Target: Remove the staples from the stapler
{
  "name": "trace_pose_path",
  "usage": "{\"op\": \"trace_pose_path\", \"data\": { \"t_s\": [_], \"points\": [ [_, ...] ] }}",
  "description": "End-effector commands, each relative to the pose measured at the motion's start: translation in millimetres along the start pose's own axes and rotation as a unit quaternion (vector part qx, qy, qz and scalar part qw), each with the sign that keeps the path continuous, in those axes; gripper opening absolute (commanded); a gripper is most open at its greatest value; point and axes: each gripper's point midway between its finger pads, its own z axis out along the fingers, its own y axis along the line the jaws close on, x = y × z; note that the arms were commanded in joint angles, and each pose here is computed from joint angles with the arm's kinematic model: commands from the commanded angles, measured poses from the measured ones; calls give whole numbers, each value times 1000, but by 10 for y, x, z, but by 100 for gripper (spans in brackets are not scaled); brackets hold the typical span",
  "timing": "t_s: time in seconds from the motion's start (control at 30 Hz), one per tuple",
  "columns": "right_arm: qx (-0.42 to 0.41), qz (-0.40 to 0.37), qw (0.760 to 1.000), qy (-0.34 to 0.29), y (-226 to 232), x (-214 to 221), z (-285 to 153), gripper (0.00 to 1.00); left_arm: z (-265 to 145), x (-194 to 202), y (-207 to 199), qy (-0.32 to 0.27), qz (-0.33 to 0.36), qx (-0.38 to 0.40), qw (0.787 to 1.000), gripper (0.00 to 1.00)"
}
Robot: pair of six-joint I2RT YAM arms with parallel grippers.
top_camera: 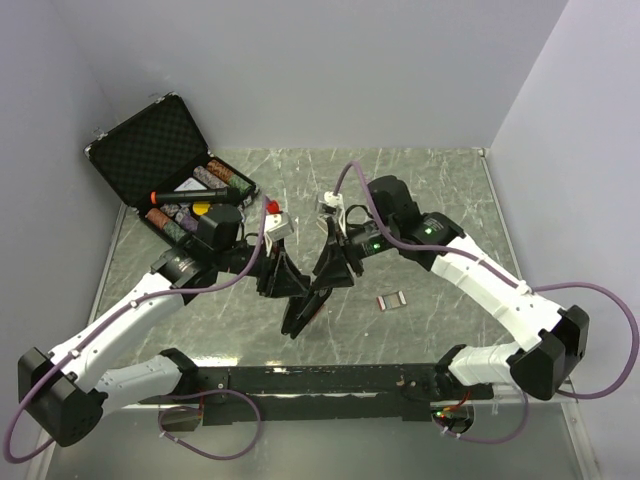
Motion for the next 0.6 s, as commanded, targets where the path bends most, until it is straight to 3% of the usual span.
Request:
{"op": "trace_pose_path", "data": {
  "t_s": [0.0, 0.13, 0.57],
  "points": [
    [-11, -20, 1000, 1, 4, 13, 85, 56, -82, -307, -244, -40, 58, 33, 997, 1],
    [-15, -15, 1000, 14, 12, 100, 143, 54, -95, -324, -263, -45, 60, 33, 997, 1],
    [-4, -2, 999, 33, 31, 321, 150, 34, -124, -430, -271, -58, 71, 21, 996, 1]
  ]
}}
